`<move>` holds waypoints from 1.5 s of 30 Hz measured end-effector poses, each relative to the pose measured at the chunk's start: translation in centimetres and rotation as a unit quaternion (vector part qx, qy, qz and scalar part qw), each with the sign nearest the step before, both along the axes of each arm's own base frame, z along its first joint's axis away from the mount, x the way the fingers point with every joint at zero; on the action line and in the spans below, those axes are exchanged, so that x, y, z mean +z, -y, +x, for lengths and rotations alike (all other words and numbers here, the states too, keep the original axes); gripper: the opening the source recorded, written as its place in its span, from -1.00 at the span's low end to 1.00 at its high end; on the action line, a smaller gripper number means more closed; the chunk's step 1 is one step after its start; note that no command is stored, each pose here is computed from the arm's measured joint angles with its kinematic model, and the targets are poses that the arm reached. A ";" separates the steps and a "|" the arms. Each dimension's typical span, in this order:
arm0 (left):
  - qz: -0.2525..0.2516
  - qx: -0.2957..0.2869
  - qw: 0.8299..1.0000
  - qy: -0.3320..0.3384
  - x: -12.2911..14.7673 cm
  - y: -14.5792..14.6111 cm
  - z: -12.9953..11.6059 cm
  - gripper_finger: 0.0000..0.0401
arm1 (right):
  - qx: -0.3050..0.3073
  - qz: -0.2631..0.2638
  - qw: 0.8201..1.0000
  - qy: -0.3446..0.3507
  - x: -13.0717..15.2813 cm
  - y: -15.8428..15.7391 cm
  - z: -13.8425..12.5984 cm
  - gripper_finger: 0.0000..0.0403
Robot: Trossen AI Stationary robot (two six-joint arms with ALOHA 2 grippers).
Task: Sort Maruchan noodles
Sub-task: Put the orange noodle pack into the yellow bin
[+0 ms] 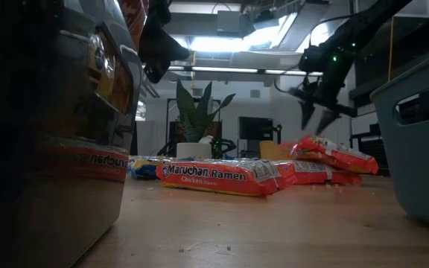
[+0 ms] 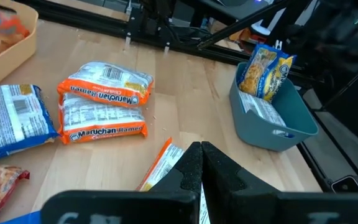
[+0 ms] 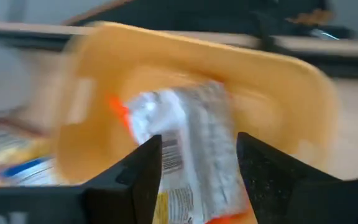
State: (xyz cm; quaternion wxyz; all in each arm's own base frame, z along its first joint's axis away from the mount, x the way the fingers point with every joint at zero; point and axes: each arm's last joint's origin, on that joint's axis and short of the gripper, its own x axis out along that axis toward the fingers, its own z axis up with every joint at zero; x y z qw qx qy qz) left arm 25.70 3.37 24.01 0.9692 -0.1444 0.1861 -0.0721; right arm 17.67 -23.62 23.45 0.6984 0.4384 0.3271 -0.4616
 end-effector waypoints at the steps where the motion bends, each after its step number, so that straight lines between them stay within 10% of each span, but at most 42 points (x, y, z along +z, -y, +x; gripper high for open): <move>1: 0.000 0.001 1.000 -0.003 -0.1 0.0 0.0 -1.00 | 0.020 -0.007 1.000 0.017 0.5 0.2 0.3 -0.07; 13: 0.003 0.001 1.000 -0.009 -0.2 0.0 -0.1 -1.00 | 0.179 -0.036 0.981 -0.069 1.3 -3.2 3.4 -0.07; 45: 0.006 0.013 1.000 -0.009 -0.1 -0.1 0.0 -1.00 | 0.296 -0.091 0.915 -0.260 -2.1 -8.0 8.2 0.23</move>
